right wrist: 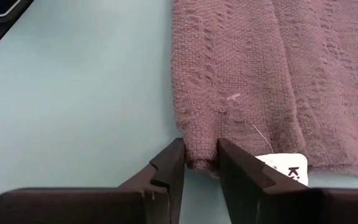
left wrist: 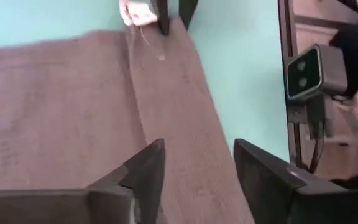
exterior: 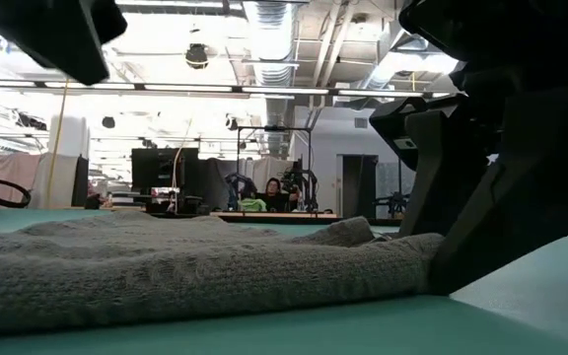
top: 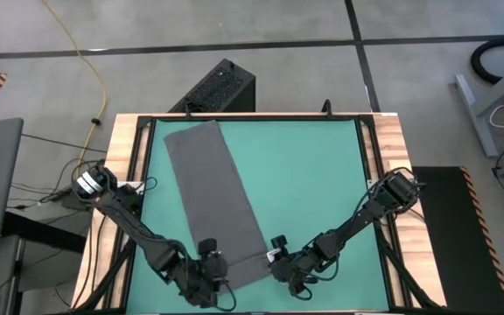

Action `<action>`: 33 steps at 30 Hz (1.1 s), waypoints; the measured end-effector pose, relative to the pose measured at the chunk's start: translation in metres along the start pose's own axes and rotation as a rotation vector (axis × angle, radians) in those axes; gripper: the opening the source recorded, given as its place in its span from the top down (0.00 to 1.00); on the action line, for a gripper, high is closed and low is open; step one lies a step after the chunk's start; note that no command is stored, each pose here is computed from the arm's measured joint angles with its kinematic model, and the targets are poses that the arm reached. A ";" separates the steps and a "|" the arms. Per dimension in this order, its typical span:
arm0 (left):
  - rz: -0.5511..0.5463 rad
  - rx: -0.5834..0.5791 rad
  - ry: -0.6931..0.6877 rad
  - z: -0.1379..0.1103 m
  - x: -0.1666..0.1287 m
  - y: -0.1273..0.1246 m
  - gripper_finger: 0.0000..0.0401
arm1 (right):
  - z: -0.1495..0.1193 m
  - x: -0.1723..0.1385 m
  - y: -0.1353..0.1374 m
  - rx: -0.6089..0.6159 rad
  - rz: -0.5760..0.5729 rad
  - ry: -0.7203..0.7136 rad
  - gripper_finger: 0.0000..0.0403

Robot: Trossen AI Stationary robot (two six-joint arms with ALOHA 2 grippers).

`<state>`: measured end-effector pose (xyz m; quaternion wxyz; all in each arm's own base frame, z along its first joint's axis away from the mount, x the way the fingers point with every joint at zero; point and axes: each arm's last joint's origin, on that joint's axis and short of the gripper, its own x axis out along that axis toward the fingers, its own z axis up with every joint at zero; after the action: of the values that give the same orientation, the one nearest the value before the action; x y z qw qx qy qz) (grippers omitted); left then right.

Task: Roll towel into tight, uniform cylinder
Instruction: Roll the gray towel

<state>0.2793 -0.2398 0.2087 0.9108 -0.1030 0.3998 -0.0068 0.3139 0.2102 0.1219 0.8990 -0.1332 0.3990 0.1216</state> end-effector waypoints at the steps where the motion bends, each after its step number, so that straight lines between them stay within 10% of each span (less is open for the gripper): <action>1: -0.007 -0.004 0.010 0.000 0.000 0.000 0.52 | 0.000 0.000 0.000 0.000 0.000 0.000 0.71; 9: -0.107 0.036 0.029 -0.019 -0.006 -0.023 0.37 | 0.000 0.000 0.000 0.000 -0.001 0.001 0.71; 20: -0.017 0.107 -0.008 -0.079 0.028 -0.053 0.37 | 0.000 0.000 -0.001 0.003 -0.003 0.000 0.71; 33: 0.146 0.085 0.116 -0.095 0.057 -0.040 0.43 | -0.001 -0.002 0.005 0.023 0.004 0.003 0.71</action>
<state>0.2514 -0.3014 0.1126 0.8877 -0.0341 0.4578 0.0365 0.3103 0.2146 0.1216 0.8996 -0.1223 0.4022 0.1185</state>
